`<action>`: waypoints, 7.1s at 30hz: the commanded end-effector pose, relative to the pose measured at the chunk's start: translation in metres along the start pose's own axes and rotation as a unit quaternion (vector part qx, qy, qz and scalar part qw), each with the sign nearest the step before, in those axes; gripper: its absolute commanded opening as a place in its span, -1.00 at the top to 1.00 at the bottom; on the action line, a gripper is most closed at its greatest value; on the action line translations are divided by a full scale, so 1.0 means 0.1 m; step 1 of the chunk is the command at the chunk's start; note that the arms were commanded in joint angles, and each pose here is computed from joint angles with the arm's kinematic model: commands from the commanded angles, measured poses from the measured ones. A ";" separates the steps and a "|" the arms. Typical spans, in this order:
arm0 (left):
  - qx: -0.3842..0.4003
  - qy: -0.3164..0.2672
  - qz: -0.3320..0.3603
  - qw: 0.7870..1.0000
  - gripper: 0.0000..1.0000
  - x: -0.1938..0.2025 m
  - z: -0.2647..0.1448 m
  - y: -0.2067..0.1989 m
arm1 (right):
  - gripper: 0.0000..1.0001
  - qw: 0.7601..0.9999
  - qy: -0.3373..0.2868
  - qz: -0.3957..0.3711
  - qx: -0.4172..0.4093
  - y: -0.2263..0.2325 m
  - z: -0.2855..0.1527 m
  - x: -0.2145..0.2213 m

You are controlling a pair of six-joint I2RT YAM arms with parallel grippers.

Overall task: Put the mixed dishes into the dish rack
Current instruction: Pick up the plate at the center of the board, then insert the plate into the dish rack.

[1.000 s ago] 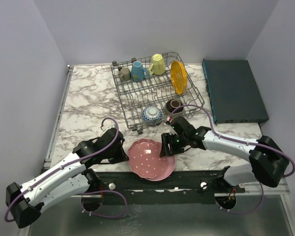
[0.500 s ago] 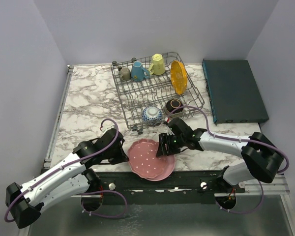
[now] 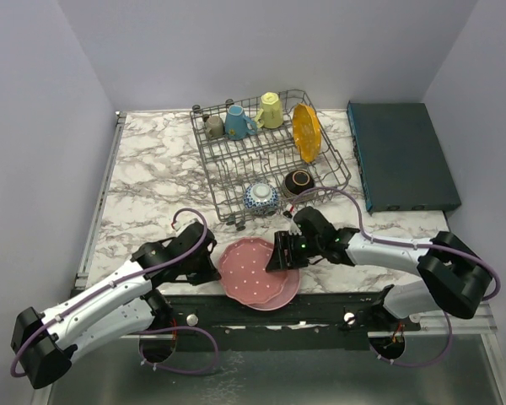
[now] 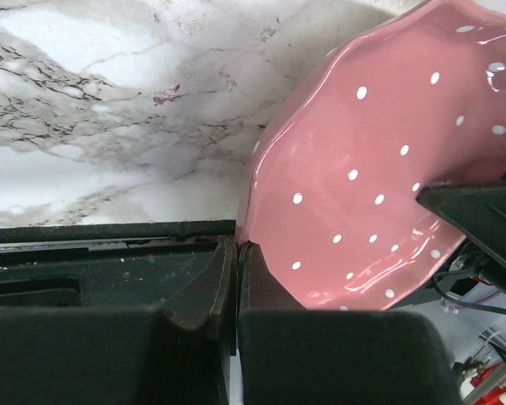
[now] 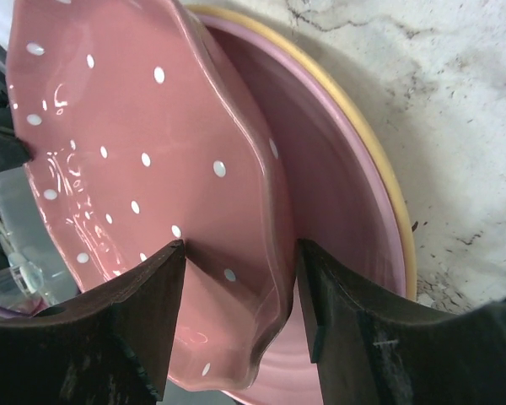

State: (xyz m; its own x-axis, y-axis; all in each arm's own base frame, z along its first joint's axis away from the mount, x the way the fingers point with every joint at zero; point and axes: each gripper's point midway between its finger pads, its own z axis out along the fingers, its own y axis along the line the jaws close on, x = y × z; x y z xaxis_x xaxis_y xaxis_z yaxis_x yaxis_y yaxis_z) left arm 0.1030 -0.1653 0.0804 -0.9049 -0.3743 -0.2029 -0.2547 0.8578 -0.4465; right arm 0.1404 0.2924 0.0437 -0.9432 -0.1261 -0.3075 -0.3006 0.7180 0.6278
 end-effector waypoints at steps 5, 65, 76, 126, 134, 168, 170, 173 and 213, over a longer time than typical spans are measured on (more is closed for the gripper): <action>-0.022 0.003 -0.024 0.999 1.00 0.02 0.18 0.06 | -0.23 0.999 0.023 0.031 -0.005 -0.12 0.00 0.28; 0.042 -0.081 0.040 0.995 0.16 -0.36 -0.17 -0.32 | 0.99 0.974 -0.191 0.059 -0.104 0.50 -0.71 -0.43; 0.074 -0.130 0.106 0.983 -0.28 -0.59 -0.46 -0.57 | 0.99 0.973 -0.223 0.011 -0.052 0.57 -1.02 -0.65; 0.078 -0.256 0.264 0.927 -0.75 -1.09 -0.72 -0.78 | 1.00 0.822 -0.449 -0.240 0.254 1.16 -2.39 -2.98; 0.079 -0.268 0.255 0.926 -0.75 -1.12 -0.78 -0.75 | 0.99 0.799 -0.460 -0.241 0.302 1.00 -2.32 -3.43; 0.068 -0.274 0.252 0.926 -0.75 -1.17 -0.78 -0.71 | 0.99 0.794 -0.405 -0.218 0.399 -0.06 -1.68 -4.33; 0.068 -0.274 0.251 0.926 -0.74 -1.17 -0.77 -0.71 | 0.99 0.797 -0.402 -0.215 0.397 -0.10 -1.65 -4.35; 0.067 -0.274 0.251 0.926 -0.75 -1.18 -0.77 -0.71 | 0.99 0.800 -0.399 -0.213 0.395 -0.13 -1.61 -4.35; 0.064 -0.276 0.246 0.927 -0.75 -1.20 -0.78 -0.69 | 0.99 0.832 -0.345 -0.194 0.390 -0.49 -1.03 -4.24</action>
State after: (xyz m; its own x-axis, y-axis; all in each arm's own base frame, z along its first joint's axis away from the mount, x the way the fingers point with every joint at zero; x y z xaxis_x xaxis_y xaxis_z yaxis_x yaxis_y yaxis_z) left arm 0.2008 -0.1586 0.2062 -0.5879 -0.1110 -0.8013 0.2312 0.9262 -0.2979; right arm 0.5231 0.2308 0.1955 -0.4717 -0.3097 -0.8256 -0.1640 0.9508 -0.2630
